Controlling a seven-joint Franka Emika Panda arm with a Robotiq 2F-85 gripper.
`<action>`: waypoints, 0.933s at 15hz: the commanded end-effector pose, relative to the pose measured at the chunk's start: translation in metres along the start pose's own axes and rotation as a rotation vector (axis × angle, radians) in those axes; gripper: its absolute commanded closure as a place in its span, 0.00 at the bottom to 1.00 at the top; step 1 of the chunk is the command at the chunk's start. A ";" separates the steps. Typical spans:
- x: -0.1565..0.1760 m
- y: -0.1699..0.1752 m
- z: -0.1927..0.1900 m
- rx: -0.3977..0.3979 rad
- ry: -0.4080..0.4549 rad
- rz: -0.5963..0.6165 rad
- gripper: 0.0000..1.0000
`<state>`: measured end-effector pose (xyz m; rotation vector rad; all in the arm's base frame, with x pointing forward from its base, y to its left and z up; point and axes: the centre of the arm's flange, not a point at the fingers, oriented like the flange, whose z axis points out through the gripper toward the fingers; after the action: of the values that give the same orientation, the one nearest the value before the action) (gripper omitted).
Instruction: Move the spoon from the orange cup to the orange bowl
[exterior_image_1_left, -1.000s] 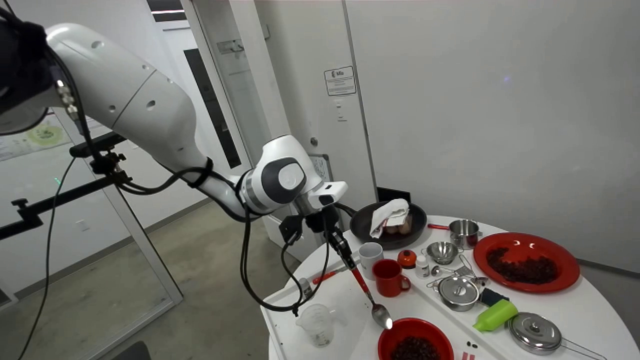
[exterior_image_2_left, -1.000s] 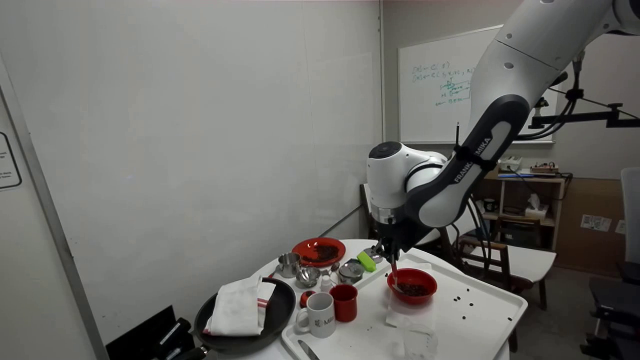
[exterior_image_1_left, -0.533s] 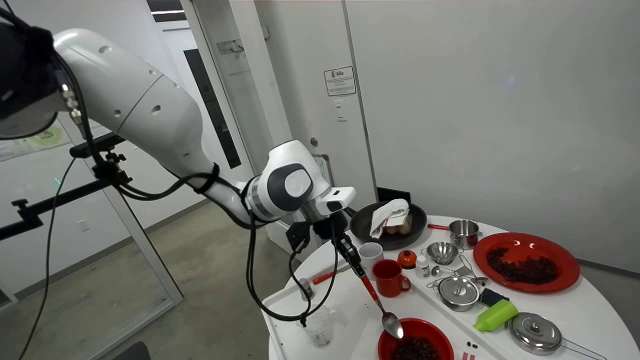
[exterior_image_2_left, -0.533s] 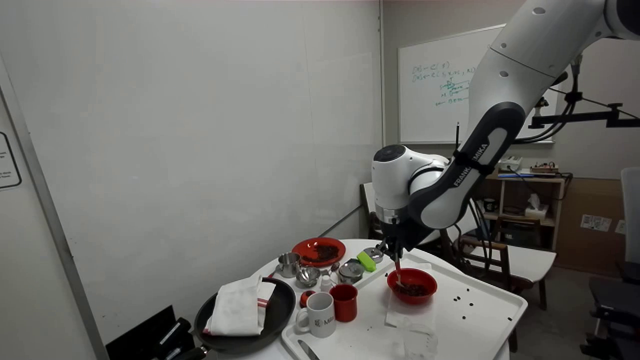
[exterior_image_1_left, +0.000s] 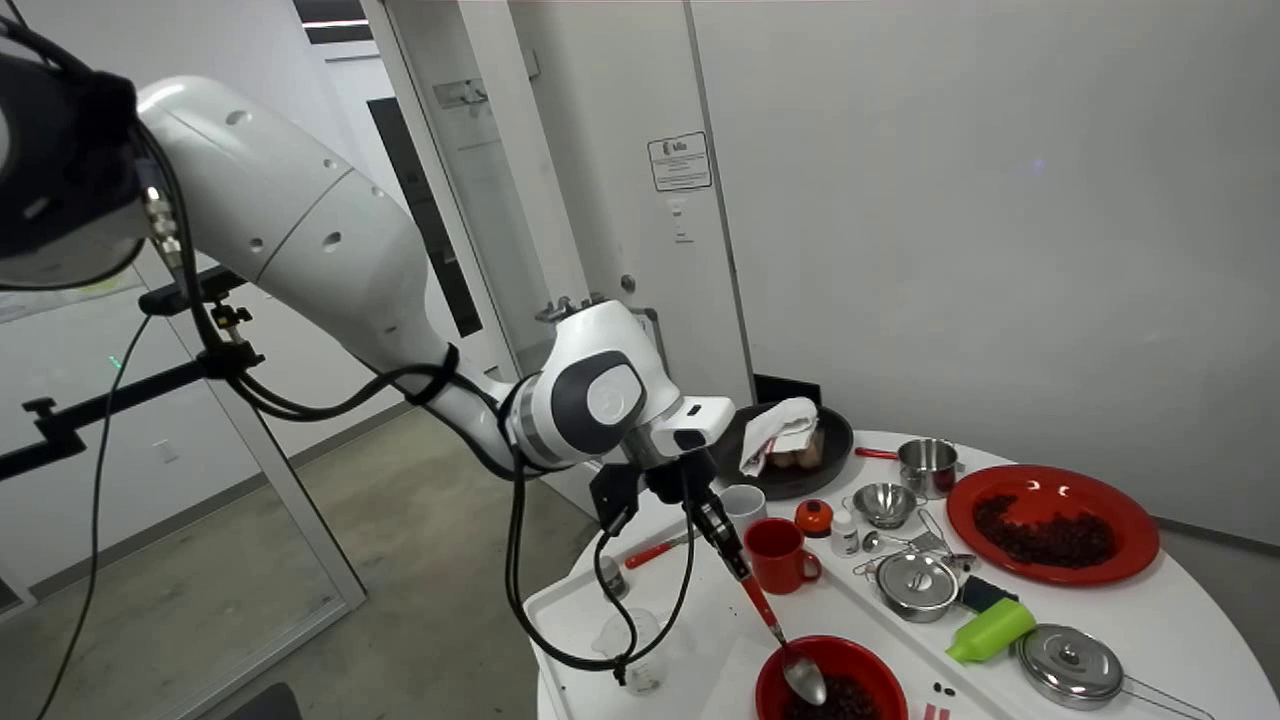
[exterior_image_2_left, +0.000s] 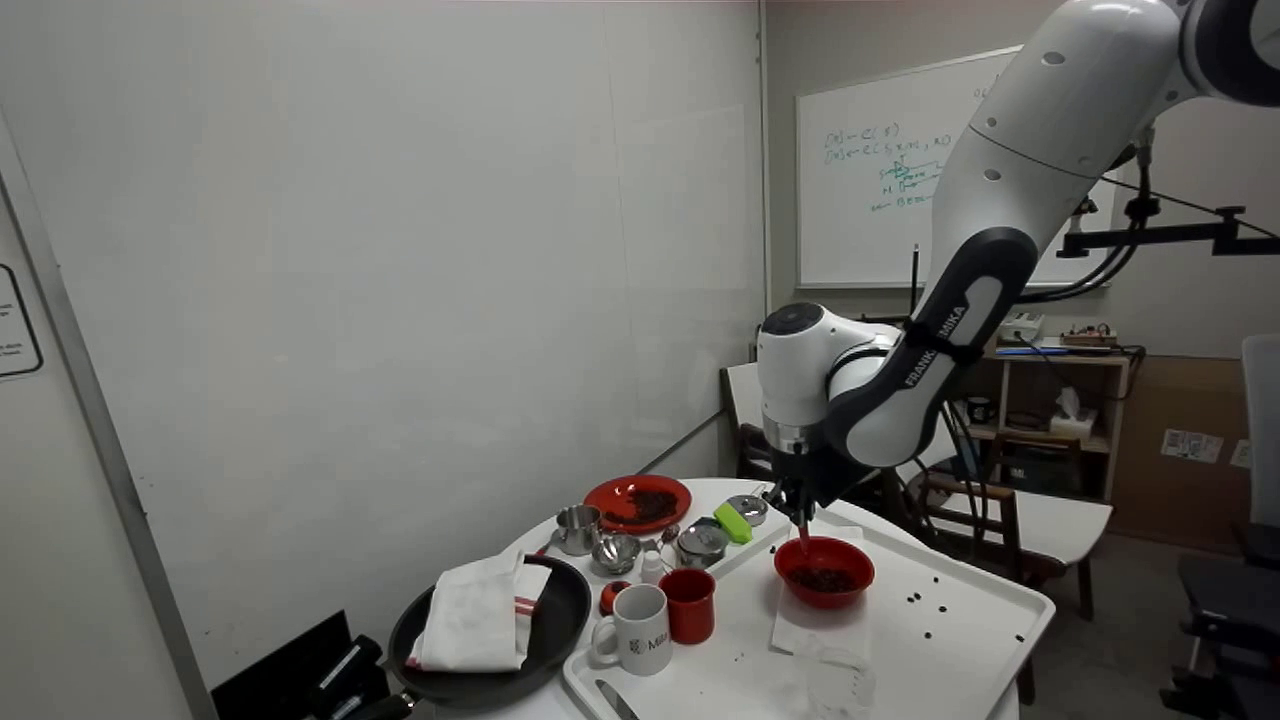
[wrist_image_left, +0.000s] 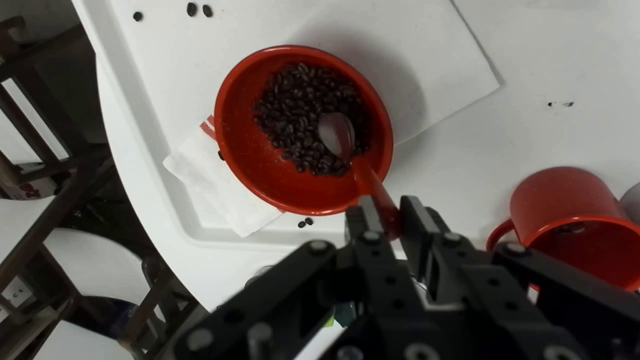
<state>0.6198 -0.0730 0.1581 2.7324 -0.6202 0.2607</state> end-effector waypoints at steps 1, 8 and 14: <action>0.005 -0.003 0.021 0.016 0.017 0.010 0.93; 0.003 -0.008 0.038 -0.005 0.018 -0.001 0.93; 0.003 -0.014 0.038 0.016 -0.004 0.013 0.29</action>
<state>0.6263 -0.0778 0.1214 2.7306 -0.6446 0.2626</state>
